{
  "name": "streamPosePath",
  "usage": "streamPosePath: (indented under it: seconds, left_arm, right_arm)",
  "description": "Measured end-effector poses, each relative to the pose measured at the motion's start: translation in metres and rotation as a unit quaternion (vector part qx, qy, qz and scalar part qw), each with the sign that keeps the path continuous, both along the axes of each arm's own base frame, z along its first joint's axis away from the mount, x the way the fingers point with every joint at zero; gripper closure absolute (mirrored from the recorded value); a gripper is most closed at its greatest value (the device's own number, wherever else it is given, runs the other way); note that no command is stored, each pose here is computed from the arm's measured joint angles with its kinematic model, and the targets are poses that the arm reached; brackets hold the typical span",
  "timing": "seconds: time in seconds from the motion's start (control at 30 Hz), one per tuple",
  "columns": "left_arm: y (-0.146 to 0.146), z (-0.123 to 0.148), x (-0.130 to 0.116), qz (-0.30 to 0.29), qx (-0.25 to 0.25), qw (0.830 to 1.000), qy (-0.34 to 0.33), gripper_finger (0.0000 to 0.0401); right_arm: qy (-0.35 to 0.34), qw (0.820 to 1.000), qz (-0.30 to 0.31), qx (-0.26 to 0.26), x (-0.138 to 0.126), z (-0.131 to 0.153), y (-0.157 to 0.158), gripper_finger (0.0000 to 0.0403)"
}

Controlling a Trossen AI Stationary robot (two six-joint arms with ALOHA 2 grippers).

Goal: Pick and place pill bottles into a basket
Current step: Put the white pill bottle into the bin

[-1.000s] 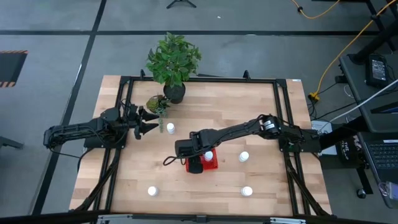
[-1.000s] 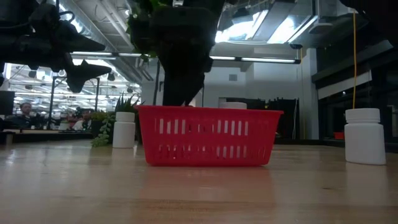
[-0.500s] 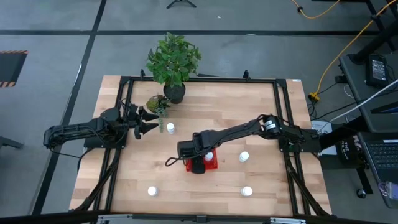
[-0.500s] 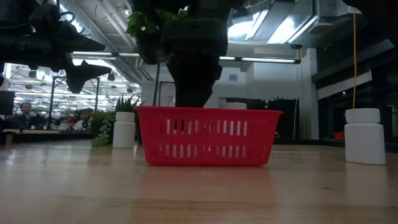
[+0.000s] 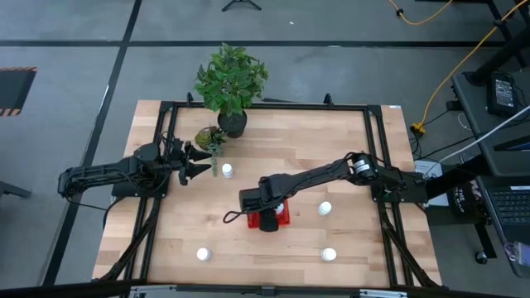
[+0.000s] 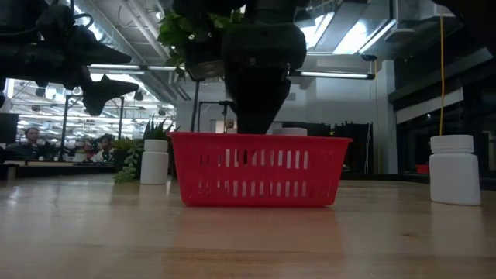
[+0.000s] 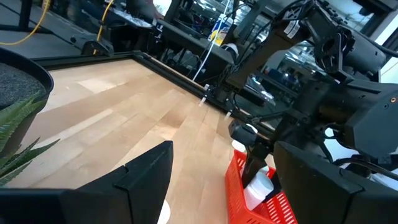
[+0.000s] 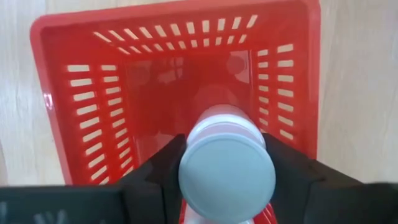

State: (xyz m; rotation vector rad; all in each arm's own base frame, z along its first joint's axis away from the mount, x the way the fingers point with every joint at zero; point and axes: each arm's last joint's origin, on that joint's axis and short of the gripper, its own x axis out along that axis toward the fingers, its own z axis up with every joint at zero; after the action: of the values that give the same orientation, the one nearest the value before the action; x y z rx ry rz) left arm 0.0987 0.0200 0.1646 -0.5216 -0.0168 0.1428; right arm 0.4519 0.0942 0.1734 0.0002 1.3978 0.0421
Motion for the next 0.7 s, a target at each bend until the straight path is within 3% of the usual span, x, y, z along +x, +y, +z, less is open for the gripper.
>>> streamPosePath:
  seconds: [0.33,0.53,0.7]
  left_arm:
    - [0.0,0.0,0.0,-0.001,0.0,1.0,0.0,0.013]
    - [0.0,0.0,0.0,-0.001,0.0,1.0,0.0,0.013]
    - [0.0,0.0,0.0,-0.001,0.0,1.0,0.0,0.013]
  right_arm:
    - [-0.003,1.0,-0.027,0.005,-0.009,-0.005,-0.003,0.0231]
    - [0.017,0.999,-0.049,0.002,-0.009,-0.016,-0.008,0.0162]
    - [-0.003,0.998,-0.058,0.008,-0.007,-0.007,-0.009,0.0143]
